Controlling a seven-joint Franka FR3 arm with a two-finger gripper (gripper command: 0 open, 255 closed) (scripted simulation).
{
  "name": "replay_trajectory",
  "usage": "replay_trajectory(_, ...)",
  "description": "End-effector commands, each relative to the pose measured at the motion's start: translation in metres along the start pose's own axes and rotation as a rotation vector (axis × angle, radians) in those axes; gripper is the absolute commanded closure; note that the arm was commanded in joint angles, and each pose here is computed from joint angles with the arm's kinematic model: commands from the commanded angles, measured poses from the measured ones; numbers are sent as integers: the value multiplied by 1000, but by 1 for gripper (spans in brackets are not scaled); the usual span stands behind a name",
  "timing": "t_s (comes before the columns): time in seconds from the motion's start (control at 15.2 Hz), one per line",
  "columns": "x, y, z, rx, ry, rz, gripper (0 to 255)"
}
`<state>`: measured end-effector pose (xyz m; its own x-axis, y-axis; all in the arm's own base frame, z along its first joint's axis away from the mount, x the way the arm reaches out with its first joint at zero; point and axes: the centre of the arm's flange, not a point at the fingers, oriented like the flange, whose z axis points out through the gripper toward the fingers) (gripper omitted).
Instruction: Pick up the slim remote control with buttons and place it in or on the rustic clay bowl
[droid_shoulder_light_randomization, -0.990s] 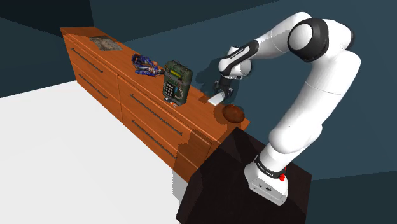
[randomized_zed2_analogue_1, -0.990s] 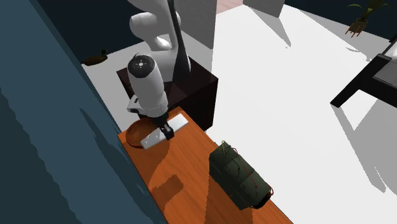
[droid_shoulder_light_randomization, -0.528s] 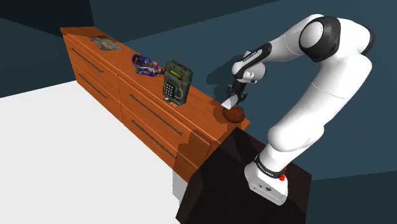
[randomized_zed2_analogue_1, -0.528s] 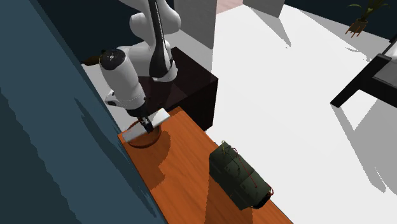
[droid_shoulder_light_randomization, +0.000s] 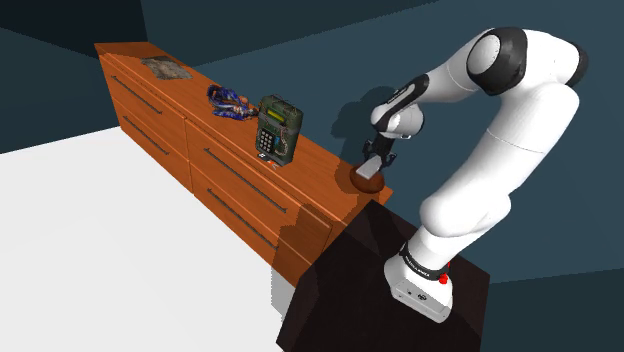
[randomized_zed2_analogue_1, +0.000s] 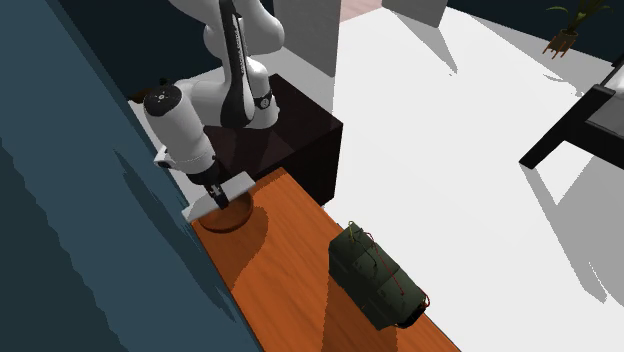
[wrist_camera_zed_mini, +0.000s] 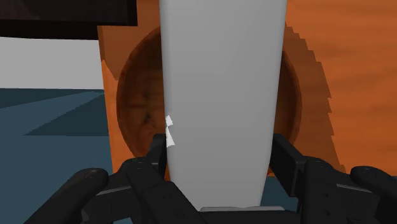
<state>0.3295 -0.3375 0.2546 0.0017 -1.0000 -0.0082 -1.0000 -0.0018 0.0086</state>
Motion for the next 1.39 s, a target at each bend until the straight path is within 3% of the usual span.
replay_trajectory(0.0, 0, -1, 10, 1, 0, 0, 255)
replay_trajectory(0.46, 0, -1, 45, 1, 0, 0, 255)
replay_trajectory(0.99, 0, -1, 45, 1, 0, 0, 255)
replay_trajectory(1.06, 0, -1, 45, 1, 0, 0, 0)
replay_trajectory(1.32, 0, -1, 45, 1, 0, 0, 0)
